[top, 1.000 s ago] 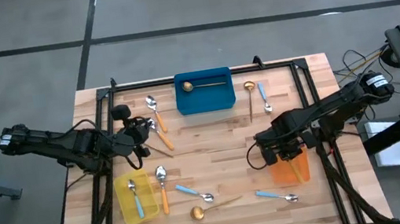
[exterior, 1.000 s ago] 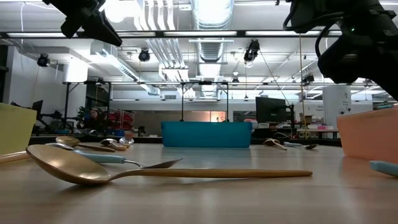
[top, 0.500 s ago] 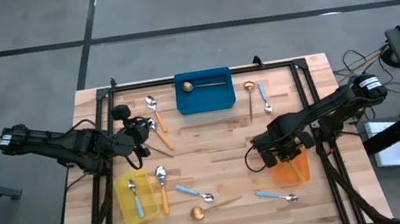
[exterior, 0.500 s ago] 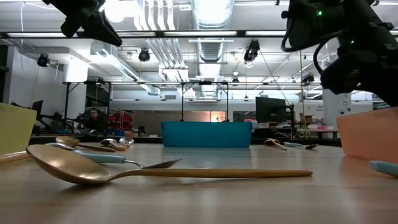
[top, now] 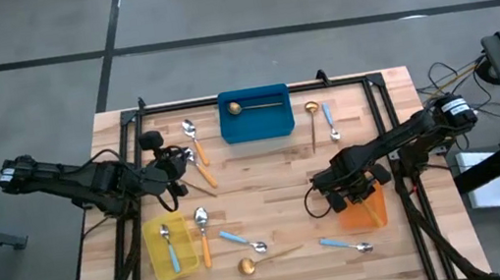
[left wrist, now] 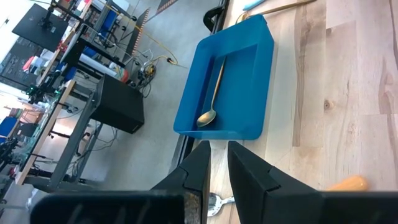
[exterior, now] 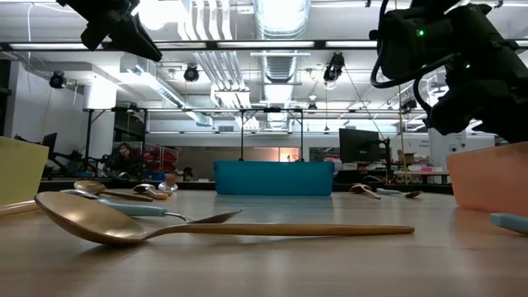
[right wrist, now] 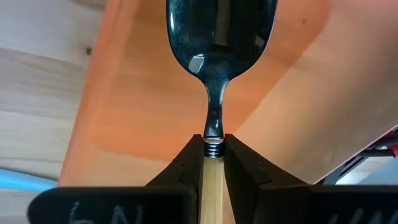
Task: Sort silverware by color (type)
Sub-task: Put the orange spoon into the orange bin
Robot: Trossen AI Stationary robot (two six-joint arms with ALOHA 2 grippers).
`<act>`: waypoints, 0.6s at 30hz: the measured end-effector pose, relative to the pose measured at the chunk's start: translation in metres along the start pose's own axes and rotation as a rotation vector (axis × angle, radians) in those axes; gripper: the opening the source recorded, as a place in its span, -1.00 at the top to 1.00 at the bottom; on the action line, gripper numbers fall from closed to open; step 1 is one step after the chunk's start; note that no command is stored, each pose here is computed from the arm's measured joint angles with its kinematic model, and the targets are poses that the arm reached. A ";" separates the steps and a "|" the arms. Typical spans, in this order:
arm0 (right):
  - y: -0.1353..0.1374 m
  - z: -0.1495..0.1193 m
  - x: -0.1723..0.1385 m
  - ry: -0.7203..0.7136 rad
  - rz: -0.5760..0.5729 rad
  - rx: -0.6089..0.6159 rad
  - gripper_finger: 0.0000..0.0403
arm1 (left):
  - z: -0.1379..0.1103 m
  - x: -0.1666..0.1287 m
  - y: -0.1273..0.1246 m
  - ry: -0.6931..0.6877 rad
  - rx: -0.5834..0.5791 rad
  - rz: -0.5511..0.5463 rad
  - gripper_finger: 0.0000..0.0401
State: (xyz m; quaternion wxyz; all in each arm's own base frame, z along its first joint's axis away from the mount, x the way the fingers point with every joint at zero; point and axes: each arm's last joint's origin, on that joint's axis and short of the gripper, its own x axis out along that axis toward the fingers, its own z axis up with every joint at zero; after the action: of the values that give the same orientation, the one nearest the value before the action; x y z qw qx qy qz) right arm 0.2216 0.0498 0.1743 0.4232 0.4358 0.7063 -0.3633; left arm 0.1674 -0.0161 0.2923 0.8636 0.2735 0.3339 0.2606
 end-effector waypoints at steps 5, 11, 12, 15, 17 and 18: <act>0.000 0.001 0.000 -0.019 -0.007 -0.005 0.83 | 0.000 0.000 0.000 0.000 0.000 0.000 0.81; -0.001 0.001 0.000 -0.043 -0.013 -0.017 0.83 | 0.000 0.000 0.000 0.000 0.000 0.000 0.81; -0.001 0.001 0.000 -0.043 -0.012 -0.018 0.83 | 0.000 0.000 0.000 0.000 0.000 0.000 0.81; -0.001 0.001 0.000 -0.048 -0.013 -0.017 0.83 | 0.000 0.000 0.000 0.000 0.000 0.000 0.81; -0.001 0.001 0.000 -0.052 -0.014 -0.017 0.83 | 0.000 0.000 0.000 0.000 0.000 0.000 0.81; -0.001 0.001 0.000 -0.052 -0.014 -0.017 0.83 | 0.000 0.000 0.000 0.000 0.000 0.000 0.81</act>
State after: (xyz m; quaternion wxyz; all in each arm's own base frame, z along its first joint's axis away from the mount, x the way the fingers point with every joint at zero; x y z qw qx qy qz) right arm 0.2215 0.0483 0.1739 0.4427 0.4175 0.7012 -0.3715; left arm 0.1674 -0.0161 0.2923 0.8637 0.2736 0.3339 0.2604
